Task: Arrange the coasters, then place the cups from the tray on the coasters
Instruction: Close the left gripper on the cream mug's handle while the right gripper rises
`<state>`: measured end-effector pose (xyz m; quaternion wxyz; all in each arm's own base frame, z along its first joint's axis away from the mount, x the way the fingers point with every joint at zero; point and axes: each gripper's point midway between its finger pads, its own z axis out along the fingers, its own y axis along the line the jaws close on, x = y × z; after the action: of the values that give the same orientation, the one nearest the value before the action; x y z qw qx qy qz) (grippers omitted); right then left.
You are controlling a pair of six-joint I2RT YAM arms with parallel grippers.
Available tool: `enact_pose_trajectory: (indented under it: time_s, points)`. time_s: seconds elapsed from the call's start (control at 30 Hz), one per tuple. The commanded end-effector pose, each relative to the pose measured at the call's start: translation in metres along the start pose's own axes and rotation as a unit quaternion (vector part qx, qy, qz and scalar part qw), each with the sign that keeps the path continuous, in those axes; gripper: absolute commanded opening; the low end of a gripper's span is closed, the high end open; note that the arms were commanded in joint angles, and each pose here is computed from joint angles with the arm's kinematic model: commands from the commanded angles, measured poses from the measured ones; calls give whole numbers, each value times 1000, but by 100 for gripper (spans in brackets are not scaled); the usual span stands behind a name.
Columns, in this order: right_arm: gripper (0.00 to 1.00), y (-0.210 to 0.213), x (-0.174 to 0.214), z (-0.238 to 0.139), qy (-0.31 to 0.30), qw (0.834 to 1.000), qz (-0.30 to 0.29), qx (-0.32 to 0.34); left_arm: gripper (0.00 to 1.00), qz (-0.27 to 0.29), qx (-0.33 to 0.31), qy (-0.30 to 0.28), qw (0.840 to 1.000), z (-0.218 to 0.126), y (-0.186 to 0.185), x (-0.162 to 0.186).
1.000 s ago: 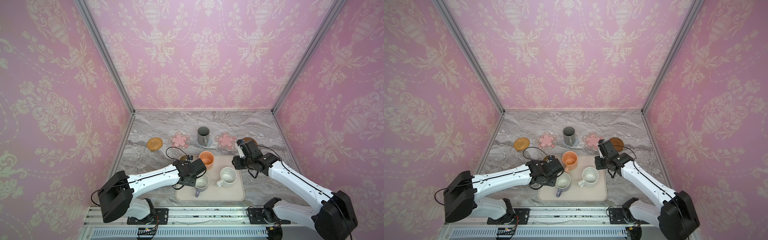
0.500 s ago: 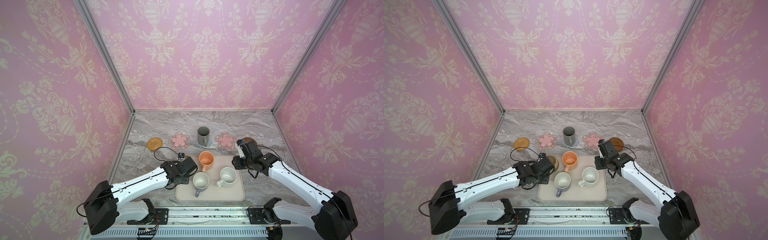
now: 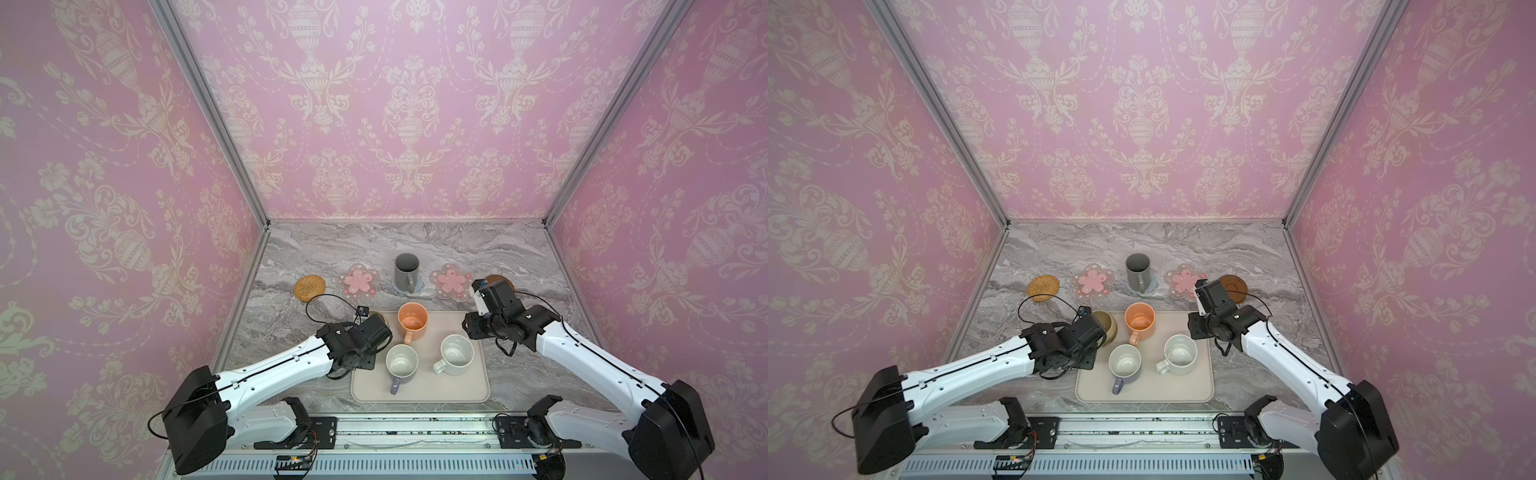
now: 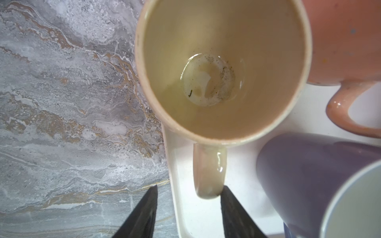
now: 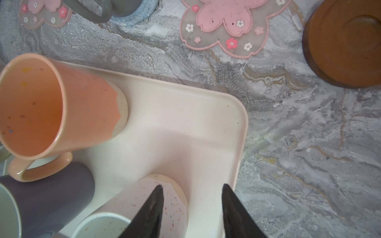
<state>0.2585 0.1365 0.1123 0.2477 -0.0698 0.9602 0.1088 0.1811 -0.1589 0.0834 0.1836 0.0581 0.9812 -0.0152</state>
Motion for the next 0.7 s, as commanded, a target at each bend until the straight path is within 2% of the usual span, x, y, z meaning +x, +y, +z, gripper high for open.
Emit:
enact_pose_trajectory:
  time_s: [0.0,0.33,0.47,0.67]
  points:
    - [48,-5,-11,-14,-18,1000,-2,14,52,11,6,-7,1000,2,-3,-4]
    - [52,-9,-20,-31,-46,999,-16,24,52,13,0,1,1000,17,-13,-9]
    - [57,-8,-22,-35,-55,998,-12,16,52,10,9,-3,1000,19,-20,-15]
    - [57,-9,-28,-42,-77,997,17,-3,52,15,8,2,1000,20,-24,-19]
